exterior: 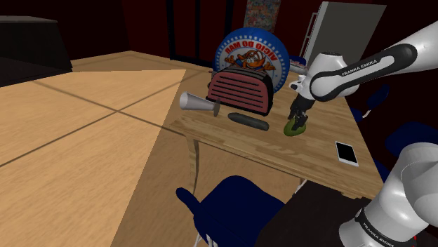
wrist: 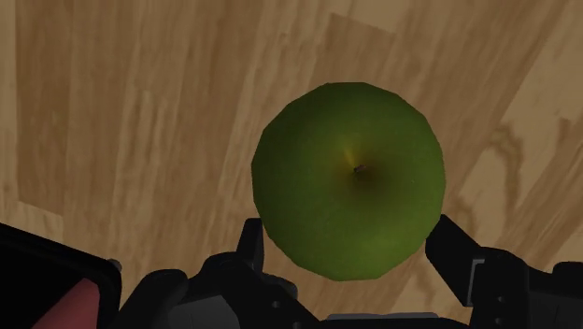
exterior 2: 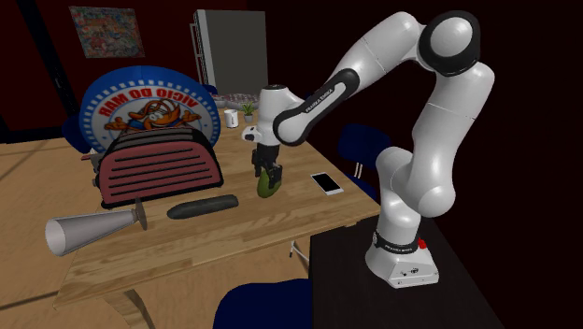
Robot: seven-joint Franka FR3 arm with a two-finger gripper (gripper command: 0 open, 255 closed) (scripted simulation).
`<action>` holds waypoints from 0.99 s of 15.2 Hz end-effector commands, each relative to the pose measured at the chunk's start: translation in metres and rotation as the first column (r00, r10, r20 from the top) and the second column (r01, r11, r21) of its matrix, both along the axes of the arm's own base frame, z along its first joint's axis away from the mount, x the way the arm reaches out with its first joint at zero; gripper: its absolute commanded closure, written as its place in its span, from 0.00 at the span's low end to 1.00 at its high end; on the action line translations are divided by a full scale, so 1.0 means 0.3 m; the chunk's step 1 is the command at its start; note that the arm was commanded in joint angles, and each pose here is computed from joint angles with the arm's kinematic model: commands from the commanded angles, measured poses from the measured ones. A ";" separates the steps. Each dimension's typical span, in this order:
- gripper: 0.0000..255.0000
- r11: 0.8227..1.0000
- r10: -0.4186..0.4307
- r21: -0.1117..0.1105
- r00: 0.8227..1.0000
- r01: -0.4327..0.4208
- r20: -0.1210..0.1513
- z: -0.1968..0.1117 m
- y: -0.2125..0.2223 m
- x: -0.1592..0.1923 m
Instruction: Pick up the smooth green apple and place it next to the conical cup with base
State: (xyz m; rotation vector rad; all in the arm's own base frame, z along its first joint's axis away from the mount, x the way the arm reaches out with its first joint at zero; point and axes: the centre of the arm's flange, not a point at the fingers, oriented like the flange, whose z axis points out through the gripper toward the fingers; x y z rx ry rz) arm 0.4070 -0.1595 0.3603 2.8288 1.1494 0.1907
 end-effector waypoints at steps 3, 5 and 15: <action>1.00 1.000 0.000 0.000 1.000 0.000 -0.001 0.068 0.005 0.001; 1.00 1.000 0.000 0.000 1.000 0.000 -0.001 0.104 0.005 0.001; 1.00 1.000 0.000 0.000 1.000 0.000 -0.001 0.280 0.005 0.001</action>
